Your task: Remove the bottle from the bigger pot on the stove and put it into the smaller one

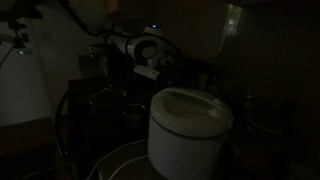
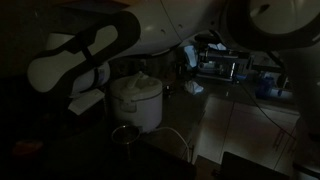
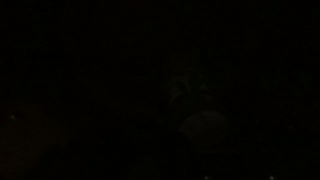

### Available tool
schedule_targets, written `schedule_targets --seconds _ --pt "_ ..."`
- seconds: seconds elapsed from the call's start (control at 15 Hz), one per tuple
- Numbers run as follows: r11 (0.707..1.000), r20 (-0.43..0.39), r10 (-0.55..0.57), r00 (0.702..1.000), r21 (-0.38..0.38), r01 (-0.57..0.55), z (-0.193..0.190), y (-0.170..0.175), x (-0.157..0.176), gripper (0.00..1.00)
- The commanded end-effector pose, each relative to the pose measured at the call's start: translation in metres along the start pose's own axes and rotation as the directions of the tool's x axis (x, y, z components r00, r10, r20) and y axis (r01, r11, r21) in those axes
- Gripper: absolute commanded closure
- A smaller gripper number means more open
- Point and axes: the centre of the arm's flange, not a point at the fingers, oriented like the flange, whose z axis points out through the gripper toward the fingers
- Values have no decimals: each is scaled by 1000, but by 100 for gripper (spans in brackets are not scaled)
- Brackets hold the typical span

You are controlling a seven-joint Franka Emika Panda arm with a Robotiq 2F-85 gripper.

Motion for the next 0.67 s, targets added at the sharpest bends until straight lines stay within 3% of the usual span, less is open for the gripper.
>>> schedule_targets --seconds 0.0,0.33,0.6 --pt "1000 20 -12 1000 -19 12 -16 8 4 73" --pt "1000 75 12 997 -25 -10 -34 20 1 73" --pt "1000 112 21 994 -24 -18 -77 17 3 73"
